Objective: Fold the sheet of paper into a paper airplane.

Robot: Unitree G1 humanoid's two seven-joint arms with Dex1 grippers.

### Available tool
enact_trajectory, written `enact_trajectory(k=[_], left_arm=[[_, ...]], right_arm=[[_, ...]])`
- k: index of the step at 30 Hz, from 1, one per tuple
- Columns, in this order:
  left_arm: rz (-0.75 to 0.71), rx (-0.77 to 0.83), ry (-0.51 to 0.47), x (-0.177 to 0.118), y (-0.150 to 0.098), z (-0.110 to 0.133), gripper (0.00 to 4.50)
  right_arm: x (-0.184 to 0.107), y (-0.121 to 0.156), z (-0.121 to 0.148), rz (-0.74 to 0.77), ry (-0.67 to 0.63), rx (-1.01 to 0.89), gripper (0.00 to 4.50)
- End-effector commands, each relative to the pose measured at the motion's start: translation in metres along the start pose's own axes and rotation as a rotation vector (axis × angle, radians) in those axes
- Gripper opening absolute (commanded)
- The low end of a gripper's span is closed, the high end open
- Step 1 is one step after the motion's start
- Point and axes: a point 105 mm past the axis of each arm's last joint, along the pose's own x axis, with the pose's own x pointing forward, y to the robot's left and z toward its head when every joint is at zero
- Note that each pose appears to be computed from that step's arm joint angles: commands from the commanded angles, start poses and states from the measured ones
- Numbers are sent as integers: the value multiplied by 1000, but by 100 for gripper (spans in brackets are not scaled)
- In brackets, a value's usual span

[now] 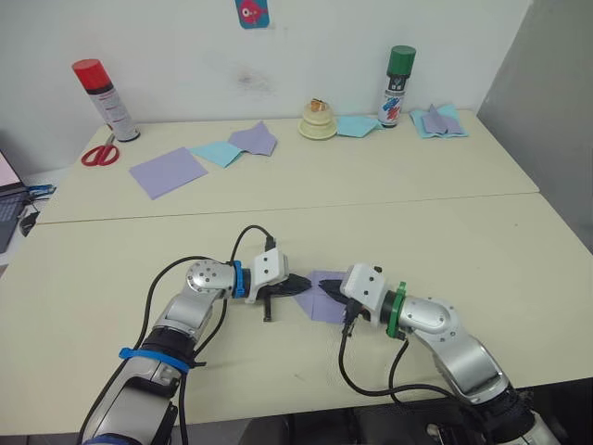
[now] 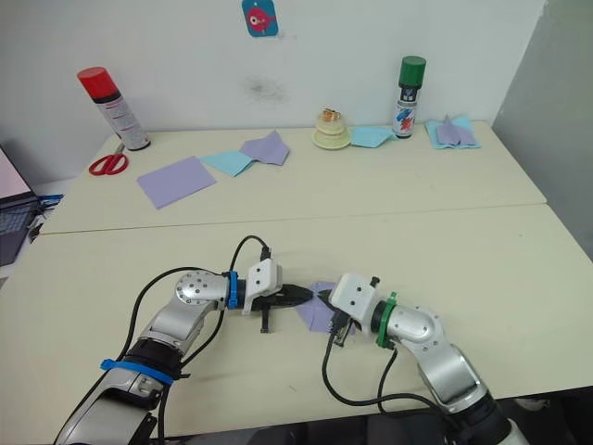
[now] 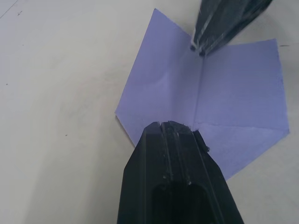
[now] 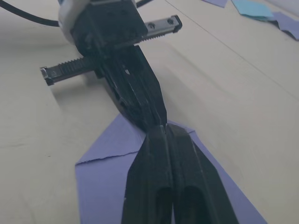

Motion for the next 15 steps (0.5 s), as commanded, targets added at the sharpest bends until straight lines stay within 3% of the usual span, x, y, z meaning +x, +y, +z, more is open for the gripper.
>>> enact_trajectory(k=[1,15], left_arm=[[-29,-55,80,-1,-13,-23,0],[-16,-77,85,-1,-13,-26,0]], right_arm=[[9,-1,-2,-16,16,-22,3],[-2,14,-50,2,192,-38,3]])
